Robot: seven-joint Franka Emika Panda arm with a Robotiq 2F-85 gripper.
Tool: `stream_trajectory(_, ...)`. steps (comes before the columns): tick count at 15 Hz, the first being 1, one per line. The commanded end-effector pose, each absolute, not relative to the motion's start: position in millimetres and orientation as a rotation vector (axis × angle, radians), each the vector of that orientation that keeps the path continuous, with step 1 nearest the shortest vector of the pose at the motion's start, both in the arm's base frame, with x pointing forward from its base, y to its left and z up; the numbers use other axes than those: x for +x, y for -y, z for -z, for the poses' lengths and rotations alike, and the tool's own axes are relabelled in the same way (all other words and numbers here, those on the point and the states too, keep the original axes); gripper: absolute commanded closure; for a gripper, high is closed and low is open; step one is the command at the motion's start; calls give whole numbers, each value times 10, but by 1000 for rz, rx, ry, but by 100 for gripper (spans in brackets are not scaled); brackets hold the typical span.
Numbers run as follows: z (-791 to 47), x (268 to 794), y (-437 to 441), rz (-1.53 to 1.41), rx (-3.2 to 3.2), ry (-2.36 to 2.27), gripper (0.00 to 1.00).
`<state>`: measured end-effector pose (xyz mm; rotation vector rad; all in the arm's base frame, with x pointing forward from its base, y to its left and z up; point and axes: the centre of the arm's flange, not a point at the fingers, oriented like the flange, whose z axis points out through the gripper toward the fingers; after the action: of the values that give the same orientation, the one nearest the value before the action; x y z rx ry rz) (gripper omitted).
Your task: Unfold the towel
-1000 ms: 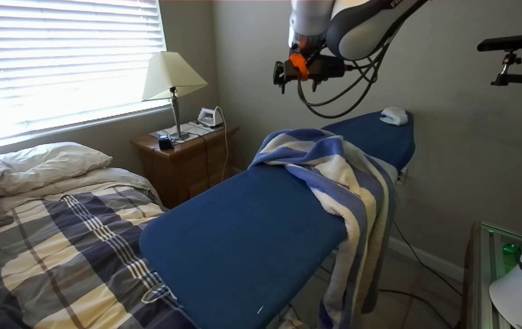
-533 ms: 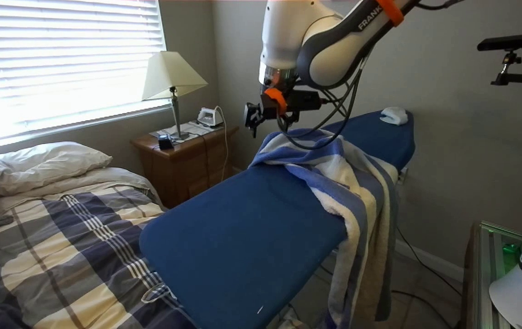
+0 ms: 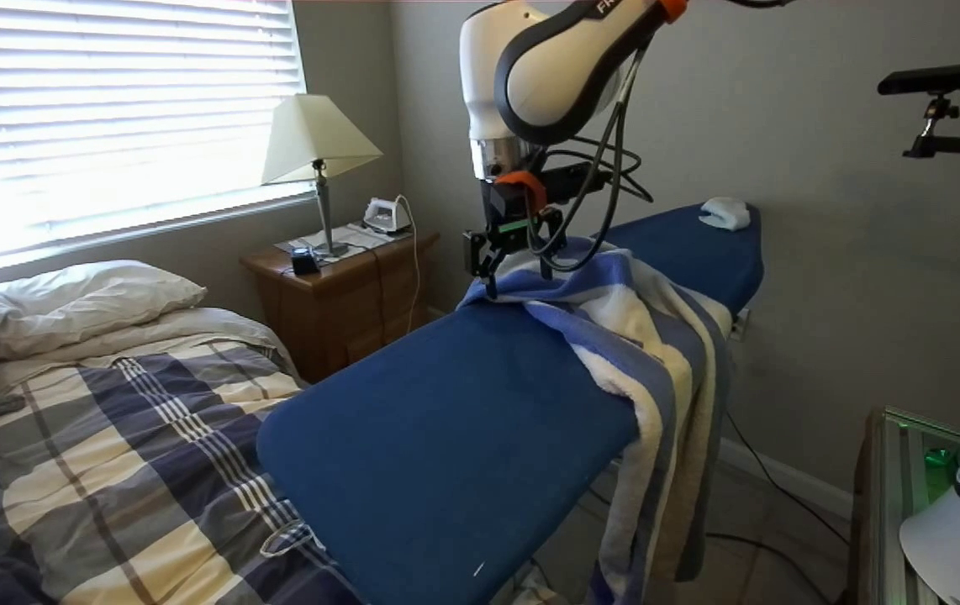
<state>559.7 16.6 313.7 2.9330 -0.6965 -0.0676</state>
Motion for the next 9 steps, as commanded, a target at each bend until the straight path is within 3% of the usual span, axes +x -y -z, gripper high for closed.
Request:
stream_trajectory(1, -3097, 5684, -133, 178, 2917, 603, 0)
stream_trajectory(9, -2816, 5722, -219, 225, 2906, 462, 0)
